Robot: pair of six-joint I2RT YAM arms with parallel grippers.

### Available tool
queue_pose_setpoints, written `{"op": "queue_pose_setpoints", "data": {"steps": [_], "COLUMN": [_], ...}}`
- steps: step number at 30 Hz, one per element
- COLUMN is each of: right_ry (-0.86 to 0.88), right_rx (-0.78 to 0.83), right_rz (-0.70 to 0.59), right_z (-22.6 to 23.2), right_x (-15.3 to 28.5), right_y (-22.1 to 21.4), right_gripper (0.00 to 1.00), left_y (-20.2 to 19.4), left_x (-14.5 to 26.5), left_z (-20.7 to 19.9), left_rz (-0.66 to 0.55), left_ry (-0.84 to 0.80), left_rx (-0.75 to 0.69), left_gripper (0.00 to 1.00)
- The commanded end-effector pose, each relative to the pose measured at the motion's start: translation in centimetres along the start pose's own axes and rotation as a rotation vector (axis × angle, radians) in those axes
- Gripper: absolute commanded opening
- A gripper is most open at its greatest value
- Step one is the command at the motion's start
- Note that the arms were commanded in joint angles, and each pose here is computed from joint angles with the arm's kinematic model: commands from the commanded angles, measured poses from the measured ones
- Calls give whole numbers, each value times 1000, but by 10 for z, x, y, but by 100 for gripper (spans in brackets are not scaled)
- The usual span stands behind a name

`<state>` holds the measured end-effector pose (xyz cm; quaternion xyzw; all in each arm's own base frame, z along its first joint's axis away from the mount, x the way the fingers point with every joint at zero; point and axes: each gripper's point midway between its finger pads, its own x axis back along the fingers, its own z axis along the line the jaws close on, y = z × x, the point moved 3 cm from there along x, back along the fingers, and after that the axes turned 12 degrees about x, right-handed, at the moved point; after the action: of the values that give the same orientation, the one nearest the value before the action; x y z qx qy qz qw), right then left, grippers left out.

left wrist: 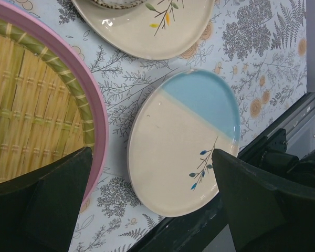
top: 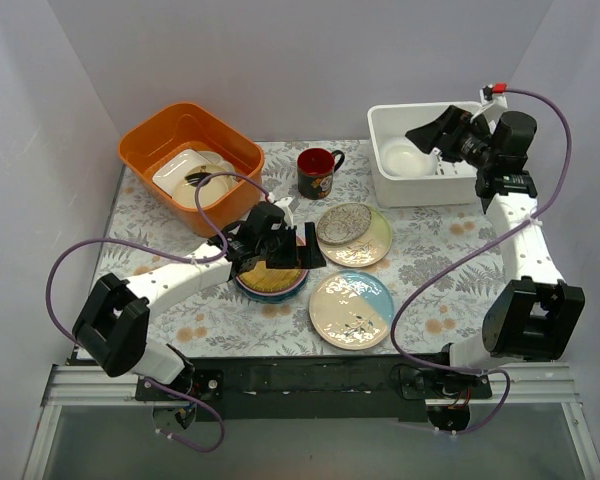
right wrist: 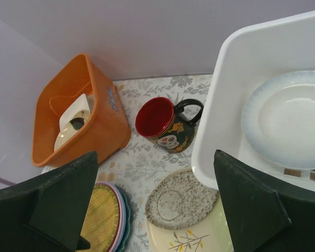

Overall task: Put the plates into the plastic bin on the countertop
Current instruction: Pick up the plate at the center of the board.

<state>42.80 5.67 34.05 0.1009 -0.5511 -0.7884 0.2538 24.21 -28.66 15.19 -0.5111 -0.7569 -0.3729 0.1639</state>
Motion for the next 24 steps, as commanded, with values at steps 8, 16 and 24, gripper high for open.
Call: {"op": "queue_pose_setpoints", "data": {"steps": [8, 16, 24], "right_ry": [81, 73, 55], "right_rx": [23, -23, -84], "right_rz": [146, 243, 352], "right_z": [49, 55, 58], "right_x": [29, 61, 92], "right_y": [-63, -118, -173], "right_gripper": [96, 95, 93], "left_y": [-5, -11, -15], "left_x": [-1, -2, -5], "left_z": [-4, -1, 2], "left_rz": [40, 59, 81], "left_ry": [-33, -41, -42], "left_rx": [23, 29, 20], "left_gripper": [98, 98, 98]}}
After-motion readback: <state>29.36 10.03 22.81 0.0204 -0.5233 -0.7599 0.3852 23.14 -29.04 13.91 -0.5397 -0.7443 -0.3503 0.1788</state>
